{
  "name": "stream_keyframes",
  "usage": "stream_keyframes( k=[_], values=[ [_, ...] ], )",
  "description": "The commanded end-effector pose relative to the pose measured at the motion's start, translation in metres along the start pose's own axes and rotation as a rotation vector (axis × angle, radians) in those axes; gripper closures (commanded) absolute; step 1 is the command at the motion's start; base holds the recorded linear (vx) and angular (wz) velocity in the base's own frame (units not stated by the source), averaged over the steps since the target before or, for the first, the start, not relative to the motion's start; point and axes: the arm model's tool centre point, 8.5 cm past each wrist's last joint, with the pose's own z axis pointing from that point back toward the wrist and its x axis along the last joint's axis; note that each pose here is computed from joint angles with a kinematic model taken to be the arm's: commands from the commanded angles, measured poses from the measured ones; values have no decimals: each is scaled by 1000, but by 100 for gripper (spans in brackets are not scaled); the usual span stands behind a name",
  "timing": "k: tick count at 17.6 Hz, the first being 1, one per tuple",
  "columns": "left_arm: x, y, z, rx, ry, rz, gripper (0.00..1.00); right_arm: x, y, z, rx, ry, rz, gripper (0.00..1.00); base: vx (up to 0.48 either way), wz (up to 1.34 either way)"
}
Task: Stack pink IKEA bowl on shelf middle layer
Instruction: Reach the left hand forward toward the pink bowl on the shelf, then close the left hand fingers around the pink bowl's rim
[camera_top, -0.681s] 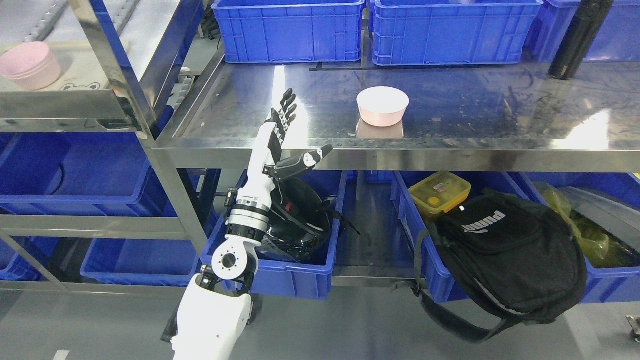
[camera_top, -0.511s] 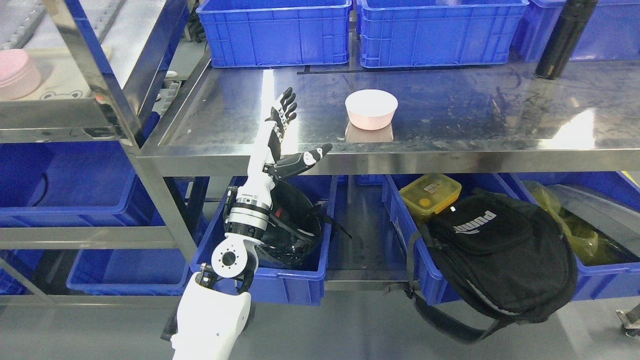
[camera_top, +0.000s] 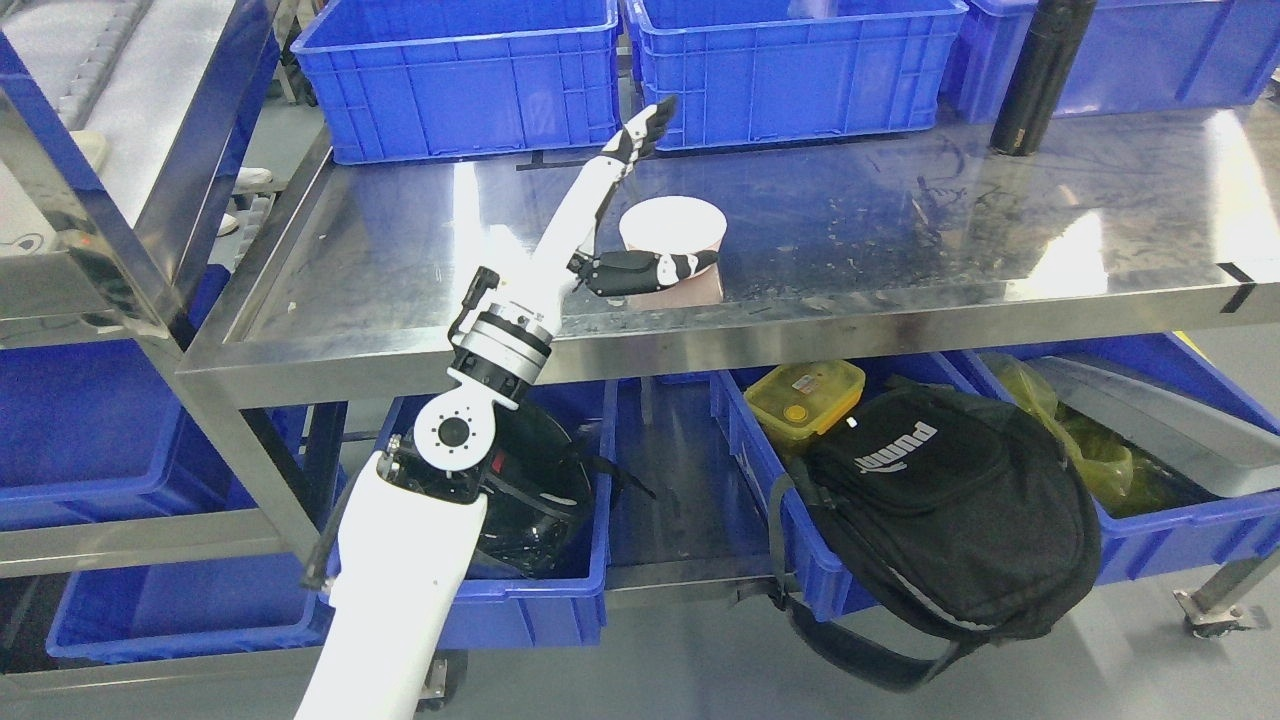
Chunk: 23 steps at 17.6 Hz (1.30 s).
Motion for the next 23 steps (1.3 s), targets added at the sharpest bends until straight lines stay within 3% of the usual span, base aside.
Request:
stream_keyframes(
  k=[1, 4, 8, 12, 15, 18, 23],
  values=[
    [-2, 58, -13, -206, 173, -575, 1, -9, -10, 0, -17, 6, 2, 0, 38, -166],
    [-3, 66, -25, -295, 280, -783, 0, -9, -10, 0, -17, 6, 2, 0, 29, -62],
    [-4, 24, -46, -508, 308, -871, 5, -9, -10, 0, -17, 6, 2, 0, 38, 162],
    [-8, -18, -84, -604, 335, -871, 6, -9, -10, 0, -17, 6, 2, 0, 57, 175],
    [-22, -50, -81, -785, 381, -886, 11, -9, -10, 0, -17, 6, 2, 0, 79, 199],
    [-38, -63, -77, -833, 398, -859, 12, -9, -10, 0, -17, 6, 2, 0, 67, 86],
    [-31, -77, -80, -816, 316, -789, 16, -9, -10, 0, -17, 6, 2, 0, 33, 34]
  ],
)
